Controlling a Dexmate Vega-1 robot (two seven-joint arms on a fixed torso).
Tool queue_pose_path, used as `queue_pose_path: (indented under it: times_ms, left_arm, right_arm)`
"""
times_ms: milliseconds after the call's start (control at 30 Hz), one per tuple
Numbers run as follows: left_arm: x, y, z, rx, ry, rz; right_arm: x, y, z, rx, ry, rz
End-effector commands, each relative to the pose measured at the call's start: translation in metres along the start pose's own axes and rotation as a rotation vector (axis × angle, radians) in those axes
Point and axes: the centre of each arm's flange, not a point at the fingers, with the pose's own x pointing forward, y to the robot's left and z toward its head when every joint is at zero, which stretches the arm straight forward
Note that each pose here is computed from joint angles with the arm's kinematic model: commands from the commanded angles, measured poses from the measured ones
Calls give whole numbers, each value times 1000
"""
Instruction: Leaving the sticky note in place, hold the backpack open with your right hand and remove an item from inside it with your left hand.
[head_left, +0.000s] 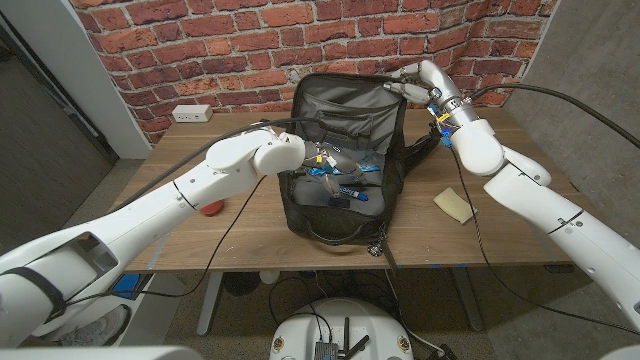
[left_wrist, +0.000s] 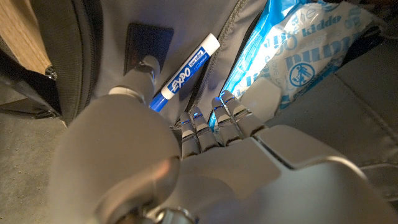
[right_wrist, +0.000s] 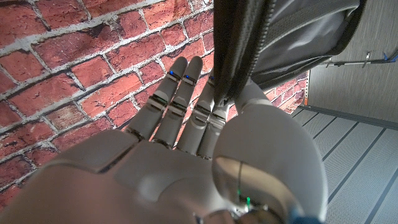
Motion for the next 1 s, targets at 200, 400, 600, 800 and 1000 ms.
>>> queue_pose_path:
  times_ms: [200, 400, 600, 800, 1000]
  left_arm:
    - [9, -8, 8, 0, 6, 11]
    - [13, -10, 10, 0, 4, 29]
    - [17, -11, 11, 0, 1, 40]
    - [20, -11, 13, 7, 4, 52]
    - [21, -10, 14, 12, 18, 60]
  right_arm:
    - [-1, -1, -4, 13, -10, -1]
    - [-1, -2, -5, 13, -14, -2]
    - [-3, -4, -6, 17, -13, -8]
    - [-5, -6, -7, 19, -13, -13]
    - [-8, -7, -8, 20, -17, -14]
